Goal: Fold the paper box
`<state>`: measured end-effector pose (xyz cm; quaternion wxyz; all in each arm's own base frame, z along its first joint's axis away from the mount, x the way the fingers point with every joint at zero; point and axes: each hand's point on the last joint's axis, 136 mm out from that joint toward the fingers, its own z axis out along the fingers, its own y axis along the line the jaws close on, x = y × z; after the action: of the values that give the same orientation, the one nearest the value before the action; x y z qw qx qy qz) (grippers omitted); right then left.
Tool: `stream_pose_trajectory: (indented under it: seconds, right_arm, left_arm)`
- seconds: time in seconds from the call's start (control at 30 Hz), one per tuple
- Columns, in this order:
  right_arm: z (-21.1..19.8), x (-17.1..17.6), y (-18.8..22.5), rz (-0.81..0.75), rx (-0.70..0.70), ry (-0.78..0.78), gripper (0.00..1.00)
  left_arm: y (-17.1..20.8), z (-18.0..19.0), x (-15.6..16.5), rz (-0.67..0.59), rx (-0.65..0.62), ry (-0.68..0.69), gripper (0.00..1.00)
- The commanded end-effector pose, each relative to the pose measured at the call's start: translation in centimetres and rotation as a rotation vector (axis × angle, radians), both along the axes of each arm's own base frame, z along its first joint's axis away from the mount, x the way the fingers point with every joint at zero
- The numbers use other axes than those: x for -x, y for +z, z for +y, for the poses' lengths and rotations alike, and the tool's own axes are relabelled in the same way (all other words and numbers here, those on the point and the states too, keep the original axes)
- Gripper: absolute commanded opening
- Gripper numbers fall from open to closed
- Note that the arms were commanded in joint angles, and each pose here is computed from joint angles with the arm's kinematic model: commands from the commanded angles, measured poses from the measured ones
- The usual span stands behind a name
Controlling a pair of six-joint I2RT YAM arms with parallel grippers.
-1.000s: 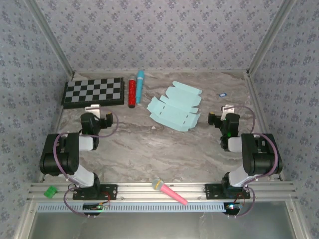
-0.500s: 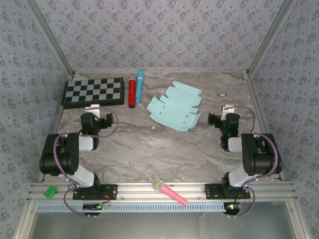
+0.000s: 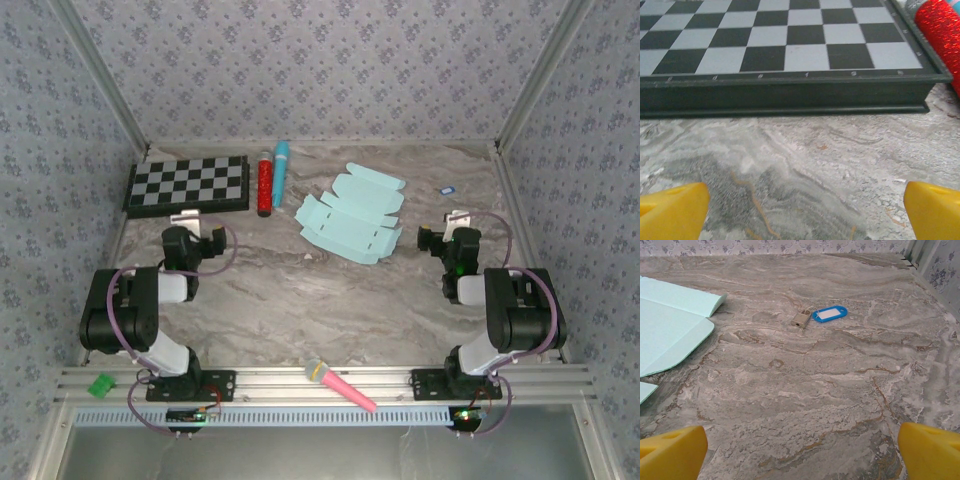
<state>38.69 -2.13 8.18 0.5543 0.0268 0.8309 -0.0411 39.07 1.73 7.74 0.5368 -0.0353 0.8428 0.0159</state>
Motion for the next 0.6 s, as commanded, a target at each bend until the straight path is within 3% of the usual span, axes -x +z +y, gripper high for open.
stream_pose_trajectory:
  seconds: [0.0,0.2,0.33,0.47,0.57]
  right_arm:
    - [-0.7,-0.2,1.3,-0.025,0.005,-0.04,1.0]
    - [-1.1,-0.1,3.9,0.027,-0.013,-0.068,1.0]
    - [-0.5,0.2,4.9,0.122,-0.105,-0.081,1.0]
    - [2.8,0.1,5.6,0.241,-0.271,0.021,1.0]
    - [6.3,-0.2,5.4,0.316,-0.295,0.132,1.0]
  left_arm:
    - [3.0,1.4,-0.5,-0.032,0.004,0.088,0.99]
    - [5.8,1.7,0.8,0.033,0.083,0.157,1.0]
    - [6.5,0.1,1.7,0.09,0.179,0.158,0.99]
    - [6.5,-4.5,2.0,0.169,0.258,0.063,0.87]
    - [6.5,-9.2,1.8,0.189,0.326,-0.055,0.65]
